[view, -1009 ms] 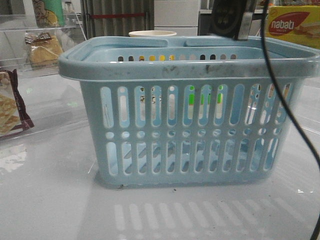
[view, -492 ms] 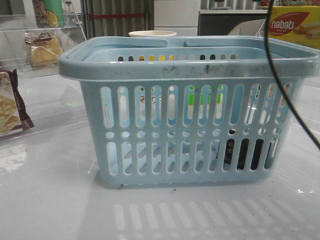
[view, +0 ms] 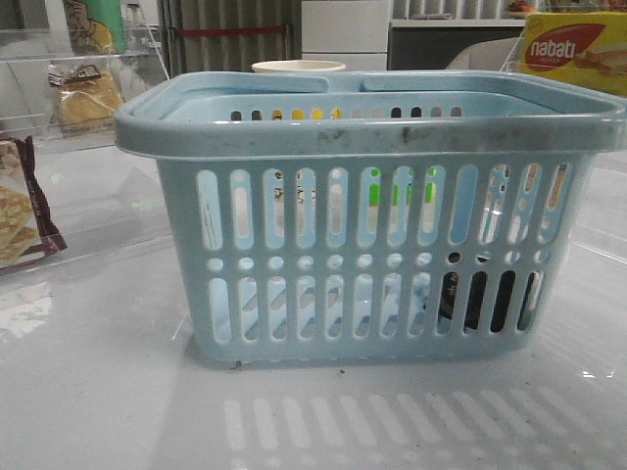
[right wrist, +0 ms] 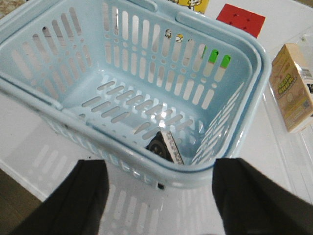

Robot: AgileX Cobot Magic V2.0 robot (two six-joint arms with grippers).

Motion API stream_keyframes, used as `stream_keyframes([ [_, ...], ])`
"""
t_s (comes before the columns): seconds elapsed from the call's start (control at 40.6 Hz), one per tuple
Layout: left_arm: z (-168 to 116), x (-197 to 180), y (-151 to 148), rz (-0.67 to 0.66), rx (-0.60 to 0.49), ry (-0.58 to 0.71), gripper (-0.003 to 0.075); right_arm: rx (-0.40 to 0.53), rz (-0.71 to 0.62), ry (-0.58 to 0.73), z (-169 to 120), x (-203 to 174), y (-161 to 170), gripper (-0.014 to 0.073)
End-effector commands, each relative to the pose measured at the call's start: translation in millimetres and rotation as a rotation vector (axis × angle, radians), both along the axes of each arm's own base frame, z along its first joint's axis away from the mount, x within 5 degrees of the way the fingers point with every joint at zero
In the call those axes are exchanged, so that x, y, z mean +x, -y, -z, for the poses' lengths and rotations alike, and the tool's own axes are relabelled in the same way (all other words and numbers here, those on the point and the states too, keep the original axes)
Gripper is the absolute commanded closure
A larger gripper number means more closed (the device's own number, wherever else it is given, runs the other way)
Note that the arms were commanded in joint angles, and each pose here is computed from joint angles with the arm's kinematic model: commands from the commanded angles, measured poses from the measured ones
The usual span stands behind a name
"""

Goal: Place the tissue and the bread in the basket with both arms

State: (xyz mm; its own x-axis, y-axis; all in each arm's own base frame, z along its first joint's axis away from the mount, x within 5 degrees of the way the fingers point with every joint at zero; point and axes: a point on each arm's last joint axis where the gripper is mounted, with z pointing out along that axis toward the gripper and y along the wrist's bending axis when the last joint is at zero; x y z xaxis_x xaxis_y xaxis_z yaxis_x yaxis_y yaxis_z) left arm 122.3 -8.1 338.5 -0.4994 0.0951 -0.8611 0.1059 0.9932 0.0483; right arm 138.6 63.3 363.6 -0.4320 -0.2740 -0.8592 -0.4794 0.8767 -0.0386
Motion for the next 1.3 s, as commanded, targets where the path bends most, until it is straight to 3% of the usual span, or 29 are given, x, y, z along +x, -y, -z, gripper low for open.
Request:
stream_keyframes([
  [0.0, -15, 3, 1, 0.000, -0.016, 0.092, 0.0216, 0.027, 0.004, 0.109, -8, -17, 8, 0.0035],
  [0.344, -17, 13, 3, 0.002, -0.058, 0.114, 0.0215, 0.022, -0.005, 0.097, -2, -39, 16, 0.0035],
  [0.467, -16, 32, 4, 0.001, -0.055, 0.075, 0.0160, 0.022, -0.005, 0.097, -2, -39, 16, 0.0035],
  [0.615, -19, 65, 7, 0.008, -0.055, 0.018, 0.0064, 0.022, -0.005, 0.097, -2, -39, 16, 0.0035],
  [0.886, -13, 137, 23, 0.047, -0.049, -0.038, 0.0064, 0.022, -0.005, 0.097, -2, -39, 16, 0.0035],
  [1.279, 4, 243, 34, 0.040, -0.046, -0.001, 0.0064, 0.022, -0.005, 0.097, -2, -39, 16, 0.0035],
])
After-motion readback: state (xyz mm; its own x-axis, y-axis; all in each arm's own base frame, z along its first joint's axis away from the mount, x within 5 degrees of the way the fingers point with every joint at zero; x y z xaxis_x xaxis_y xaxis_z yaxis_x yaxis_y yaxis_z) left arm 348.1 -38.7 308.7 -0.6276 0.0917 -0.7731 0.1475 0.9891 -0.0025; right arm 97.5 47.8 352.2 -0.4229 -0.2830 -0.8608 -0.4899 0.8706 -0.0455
